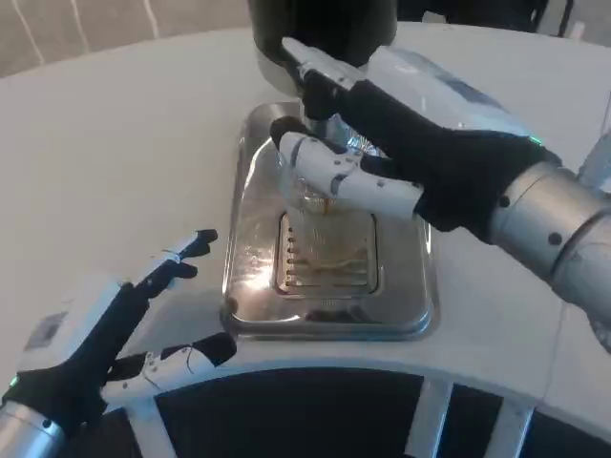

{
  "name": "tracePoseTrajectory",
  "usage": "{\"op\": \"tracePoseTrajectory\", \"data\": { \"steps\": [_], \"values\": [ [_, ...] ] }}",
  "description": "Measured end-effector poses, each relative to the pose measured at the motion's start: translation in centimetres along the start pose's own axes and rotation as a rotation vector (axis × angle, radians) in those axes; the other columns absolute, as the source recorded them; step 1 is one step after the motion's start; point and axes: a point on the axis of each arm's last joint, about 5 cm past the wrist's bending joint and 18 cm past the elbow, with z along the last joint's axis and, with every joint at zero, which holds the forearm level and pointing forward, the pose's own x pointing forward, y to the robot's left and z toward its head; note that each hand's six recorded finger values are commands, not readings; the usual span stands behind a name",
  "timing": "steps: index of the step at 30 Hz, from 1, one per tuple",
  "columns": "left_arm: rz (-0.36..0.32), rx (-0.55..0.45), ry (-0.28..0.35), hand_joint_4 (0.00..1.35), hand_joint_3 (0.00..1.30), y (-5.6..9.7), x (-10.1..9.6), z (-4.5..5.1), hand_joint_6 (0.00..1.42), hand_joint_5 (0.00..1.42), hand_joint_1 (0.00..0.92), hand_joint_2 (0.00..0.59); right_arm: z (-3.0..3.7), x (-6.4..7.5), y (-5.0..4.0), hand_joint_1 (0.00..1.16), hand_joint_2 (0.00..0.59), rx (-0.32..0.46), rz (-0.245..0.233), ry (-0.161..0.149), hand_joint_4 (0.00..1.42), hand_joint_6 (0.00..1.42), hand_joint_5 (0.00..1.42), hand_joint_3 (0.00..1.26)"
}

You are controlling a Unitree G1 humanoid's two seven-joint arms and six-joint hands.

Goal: Grasp the cup under the faucet to collect the drink, then remove the cup.

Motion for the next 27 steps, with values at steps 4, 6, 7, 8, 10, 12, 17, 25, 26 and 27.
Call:
{"op": "tracePoseTrajectory", "data": {
  "steps": [4, 6, 7, 8, 10, 12, 17, 25, 26, 27],
  "values": [
    [0.021, -0.056, 0.037, 0.01, 0.01, -0.1, 0.2, -0.06, 0.29, 0.26, 0.126, 0.050, 0.02, 0.0, -0.03, 0.00, 0.536, -0.011, -0.002, 0.001, 0.00, 0.00, 0.00, 0.00],
    [0.057, -0.086, 0.061, 0.00, 0.00, -0.2, 0.5, 0.00, 0.30, 0.27, 0.199, 0.044, 0.00, 0.0, -0.07, 0.00, 0.537, -0.011, -0.002, 0.002, 0.00, 0.00, 0.00, 0.00],
    [0.076, -0.098, 0.066, 0.00, 0.00, -0.3, 0.9, 0.18, 0.31, 0.27, 0.230, 0.041, -0.01, -0.1, -0.09, 0.00, 0.538, -0.011, -0.003, 0.003, 0.00, 0.00, 0.00, 0.00],
    [0.090, -0.104, 0.067, 0.00, 0.00, -0.4, 1.1, 0.36, 0.31, 0.28, 0.238, 0.040, -0.02, -0.1, -0.09, 0.00, 0.538, -0.010, -0.003, 0.003, 0.00, 0.00, 0.00, 0.00],
    [0.118, -0.119, 0.066, 0.00, 0.00, -0.7, 1.7, 0.78, 0.32, 0.28, 0.274, 0.040, -0.07, -0.2, -0.06, 0.00, 0.538, -0.009, -0.004, 0.004, 0.00, 0.00, 0.00, 0.00],
    [0.137, -0.123, 0.061, 0.00, 0.00, -1.1, 2.5, 1.25, 0.32, 0.28, 0.296, 0.041, -0.09, -0.3, 0.01, 0.00, 0.540, -0.007, -0.004, 0.004, 0.00, 0.00, 0.00, 0.00],
    [0.147, -0.122, 0.053, 0.00, 0.00, -1.9, 3.7, 1.93, 0.33, 0.30, 0.365, 0.045, -0.11, -0.6, 0.07, 0.00, 0.547, -0.007, -0.008, 0.002, 0.00, 0.00, 0.00, 0.00],
    [0.162, -0.131, 0.060, 0.00, 0.00, -3.0, 5.7, 2.22, 0.33, 0.31, 0.381, 0.055, -0.19, -0.9, 0.03, 0.00, 0.550, -0.010, -0.012, 0.006, 0.00, 0.00, 0.00, 0.00],
    [0.166, -0.131, 0.070, 0.00, 0.00, -3.0, 6.0, 2.06, 0.33, 0.31, 0.383, 0.056, -0.19, -0.9, 0.03, 0.00, 0.550, -0.010, -0.012, 0.006, 0.00, 0.00, 0.00, 0.00],
    [0.166, -0.131, 0.072, 0.00, 0.00, -3.0, 6.1, 2.02, 0.33, 0.32, 0.384, 0.057, -0.19, -0.9, 0.03, 0.00, 0.550, -0.010, -0.013, 0.006, 0.00, 0.00, 0.00, 0.00]
  ]
}}
